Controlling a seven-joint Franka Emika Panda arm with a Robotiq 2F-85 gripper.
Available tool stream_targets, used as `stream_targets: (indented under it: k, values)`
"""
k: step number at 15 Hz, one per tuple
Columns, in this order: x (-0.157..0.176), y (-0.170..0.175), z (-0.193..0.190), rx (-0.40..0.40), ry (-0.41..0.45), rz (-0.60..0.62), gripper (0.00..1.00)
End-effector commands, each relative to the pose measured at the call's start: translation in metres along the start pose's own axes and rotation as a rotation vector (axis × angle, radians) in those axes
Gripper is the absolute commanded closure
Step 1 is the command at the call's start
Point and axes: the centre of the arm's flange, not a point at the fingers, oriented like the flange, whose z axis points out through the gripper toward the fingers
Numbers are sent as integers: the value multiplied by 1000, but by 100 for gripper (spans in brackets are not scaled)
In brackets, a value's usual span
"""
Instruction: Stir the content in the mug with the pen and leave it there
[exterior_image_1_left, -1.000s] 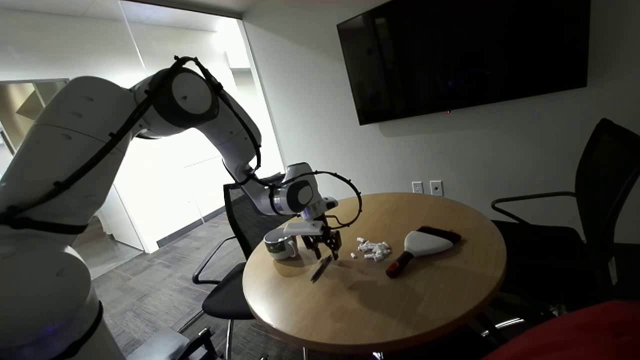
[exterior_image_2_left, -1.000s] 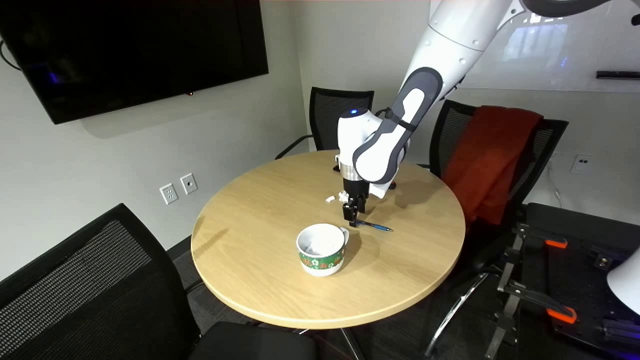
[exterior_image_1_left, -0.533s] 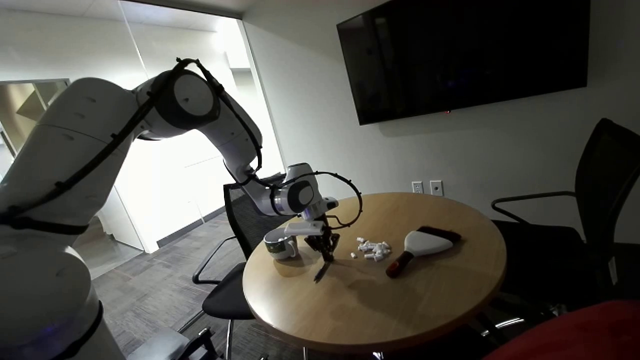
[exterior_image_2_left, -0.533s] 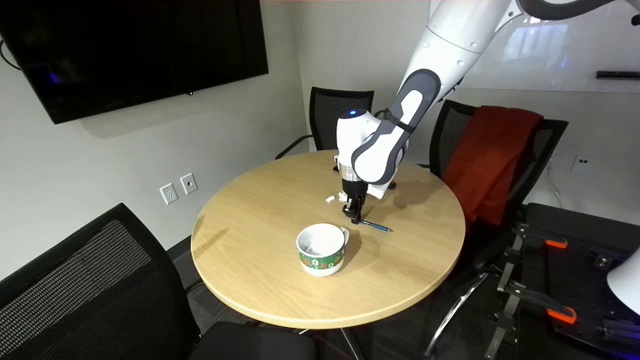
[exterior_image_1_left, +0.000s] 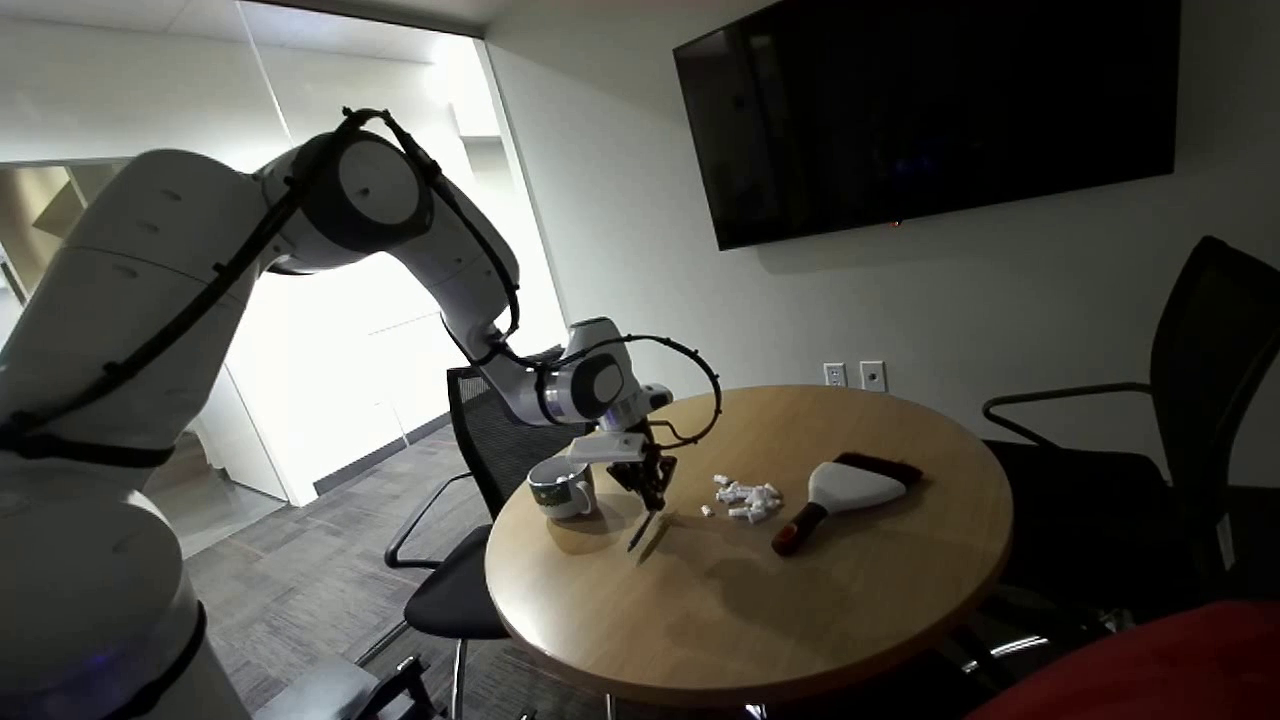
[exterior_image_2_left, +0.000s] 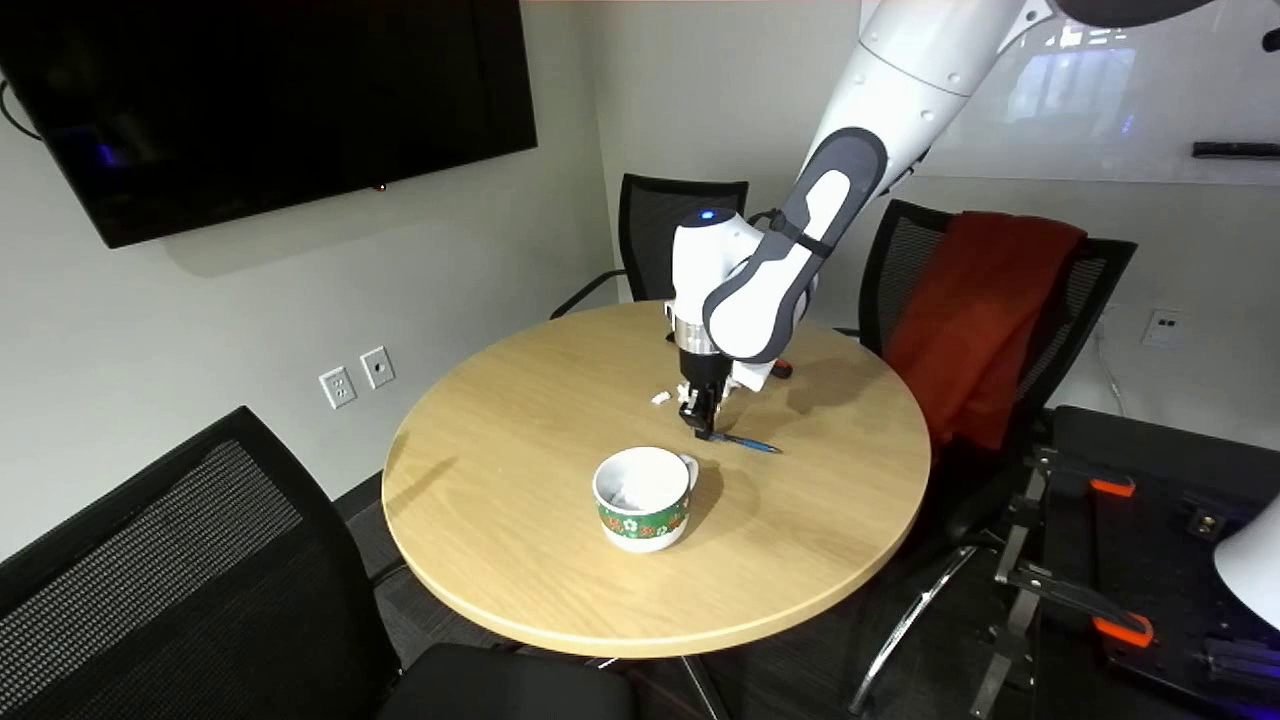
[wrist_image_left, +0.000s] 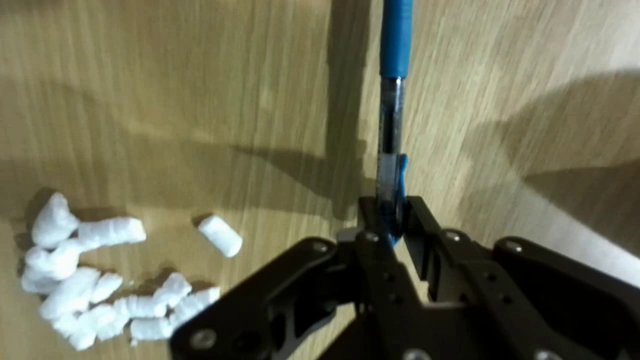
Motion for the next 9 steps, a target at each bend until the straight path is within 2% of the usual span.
stream_targets:
  k: [1,5,7,8,9]
  values:
    - [-18,-4,-70,-21,108,-81,96]
    - [-21,-8,-135,-35,184,-244,96]
    - [-23,-13,-164,-13,173,-324,96]
    - [-4,-15,-130,-35,185,-261,83]
    - [-6,-19,-143,-32,188,-289,83]
